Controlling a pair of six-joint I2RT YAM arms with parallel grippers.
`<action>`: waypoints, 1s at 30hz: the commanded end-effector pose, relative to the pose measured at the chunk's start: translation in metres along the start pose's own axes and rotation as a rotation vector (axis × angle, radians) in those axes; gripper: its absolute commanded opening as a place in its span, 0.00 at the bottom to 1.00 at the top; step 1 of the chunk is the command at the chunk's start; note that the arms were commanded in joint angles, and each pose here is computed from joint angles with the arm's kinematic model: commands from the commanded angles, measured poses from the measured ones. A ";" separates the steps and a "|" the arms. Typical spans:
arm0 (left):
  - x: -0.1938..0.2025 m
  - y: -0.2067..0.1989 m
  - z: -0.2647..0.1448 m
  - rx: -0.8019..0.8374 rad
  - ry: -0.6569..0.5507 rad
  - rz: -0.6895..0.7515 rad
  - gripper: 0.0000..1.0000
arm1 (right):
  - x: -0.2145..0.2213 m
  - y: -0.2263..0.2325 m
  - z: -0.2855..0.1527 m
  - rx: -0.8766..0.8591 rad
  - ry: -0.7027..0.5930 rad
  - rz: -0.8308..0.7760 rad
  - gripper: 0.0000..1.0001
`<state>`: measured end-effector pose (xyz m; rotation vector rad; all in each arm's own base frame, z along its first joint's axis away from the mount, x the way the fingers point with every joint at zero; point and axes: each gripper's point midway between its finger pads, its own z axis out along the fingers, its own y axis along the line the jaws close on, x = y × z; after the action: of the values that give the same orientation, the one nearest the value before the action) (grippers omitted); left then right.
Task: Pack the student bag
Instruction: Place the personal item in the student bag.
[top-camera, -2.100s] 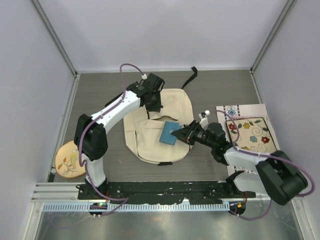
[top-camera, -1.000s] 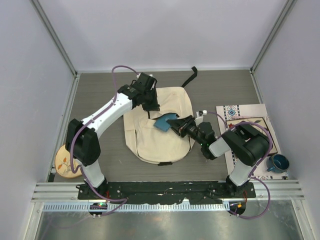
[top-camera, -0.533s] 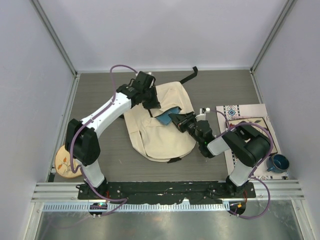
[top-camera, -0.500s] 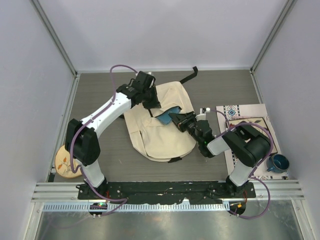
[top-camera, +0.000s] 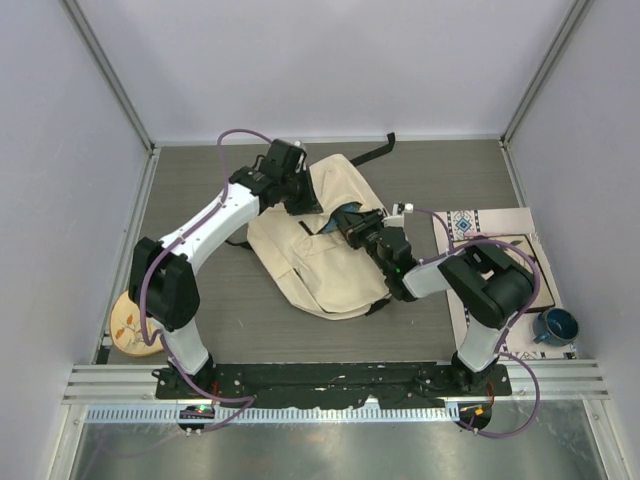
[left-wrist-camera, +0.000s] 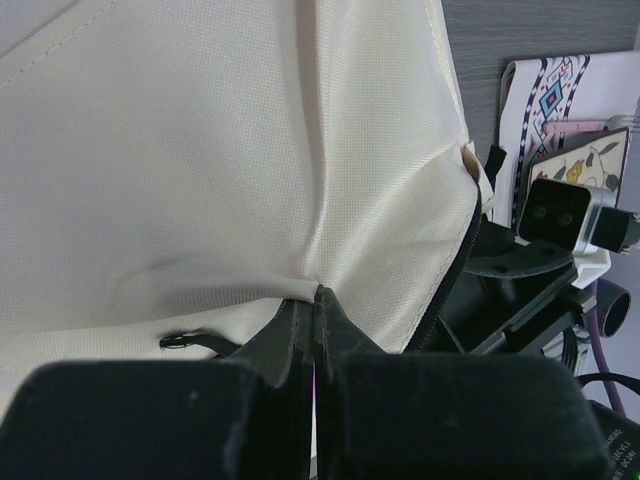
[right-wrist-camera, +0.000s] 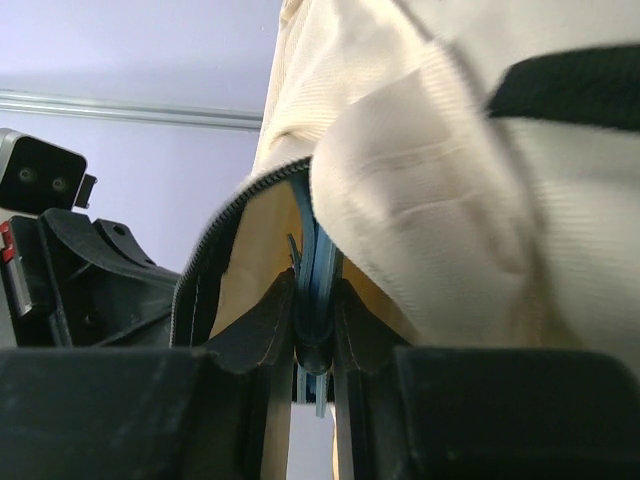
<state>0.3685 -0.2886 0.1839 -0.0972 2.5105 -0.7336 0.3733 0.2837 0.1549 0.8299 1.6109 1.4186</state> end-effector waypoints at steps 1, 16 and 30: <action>-0.001 -0.029 -0.031 0.121 0.012 0.025 0.00 | -0.003 0.034 0.019 -0.101 -0.101 0.039 0.01; 0.001 -0.009 -0.027 0.107 0.046 0.020 0.09 | 0.027 0.014 0.061 -0.039 -0.009 -0.150 0.11; -0.003 0.031 -0.039 0.052 -0.042 -0.036 0.75 | 0.000 -0.047 -0.003 0.352 0.055 -0.485 0.68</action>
<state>0.3575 -0.2454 0.1706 -0.1512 2.5481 -0.7594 0.3830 0.3052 0.1231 0.6190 1.8689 1.0683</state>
